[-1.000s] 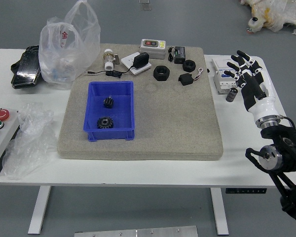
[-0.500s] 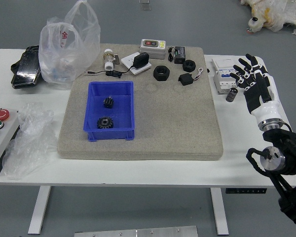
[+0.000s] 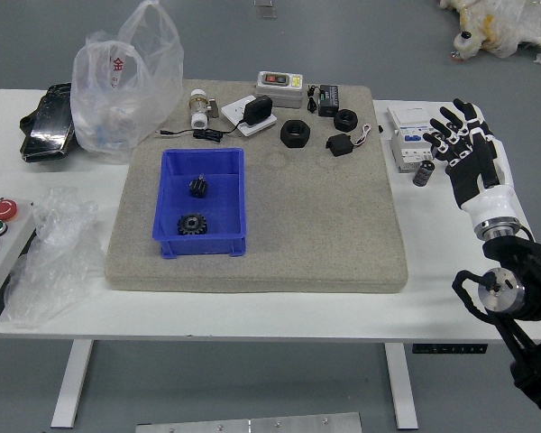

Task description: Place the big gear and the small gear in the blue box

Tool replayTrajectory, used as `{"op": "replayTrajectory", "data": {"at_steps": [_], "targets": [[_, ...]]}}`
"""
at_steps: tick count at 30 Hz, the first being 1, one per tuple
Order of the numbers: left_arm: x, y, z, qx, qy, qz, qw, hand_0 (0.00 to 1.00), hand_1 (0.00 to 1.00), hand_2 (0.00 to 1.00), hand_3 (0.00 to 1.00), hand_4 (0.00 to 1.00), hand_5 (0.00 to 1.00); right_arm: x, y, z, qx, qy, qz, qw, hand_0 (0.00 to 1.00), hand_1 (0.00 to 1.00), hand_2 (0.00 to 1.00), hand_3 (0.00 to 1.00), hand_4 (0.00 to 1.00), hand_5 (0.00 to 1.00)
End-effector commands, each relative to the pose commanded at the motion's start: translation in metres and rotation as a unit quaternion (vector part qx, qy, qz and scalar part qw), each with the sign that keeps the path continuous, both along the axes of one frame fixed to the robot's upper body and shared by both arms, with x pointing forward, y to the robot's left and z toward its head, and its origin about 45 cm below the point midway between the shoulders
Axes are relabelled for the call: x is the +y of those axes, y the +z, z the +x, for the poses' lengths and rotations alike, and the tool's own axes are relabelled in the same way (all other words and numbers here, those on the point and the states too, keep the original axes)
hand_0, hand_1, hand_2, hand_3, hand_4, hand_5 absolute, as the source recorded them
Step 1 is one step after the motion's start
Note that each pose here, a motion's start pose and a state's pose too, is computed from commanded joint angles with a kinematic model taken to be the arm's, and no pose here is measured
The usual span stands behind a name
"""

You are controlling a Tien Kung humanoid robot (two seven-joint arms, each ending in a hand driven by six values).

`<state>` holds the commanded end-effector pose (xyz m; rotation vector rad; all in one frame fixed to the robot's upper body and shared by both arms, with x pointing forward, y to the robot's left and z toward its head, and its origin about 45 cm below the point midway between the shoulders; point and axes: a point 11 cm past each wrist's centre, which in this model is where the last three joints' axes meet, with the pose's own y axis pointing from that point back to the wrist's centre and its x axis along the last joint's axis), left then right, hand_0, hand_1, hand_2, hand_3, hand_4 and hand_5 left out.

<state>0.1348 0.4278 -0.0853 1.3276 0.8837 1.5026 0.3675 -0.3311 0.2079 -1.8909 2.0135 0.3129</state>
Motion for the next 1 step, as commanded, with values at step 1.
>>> {"op": "replayTrajectory", "data": {"at_steps": [1], "targets": [[-0.0006, -0.0001, 0.0006, -0.001, 0.000, -0.001, 1.000, 0.651, 0.540, 0.556, 0.702, 0.673, 0.351, -0.0005, 0.0005, -0.0002, 0.000, 0.000, -0.002, 1.000, 0.576, 0.639, 0.685, 0.697, 0.758, 0.480]]}}
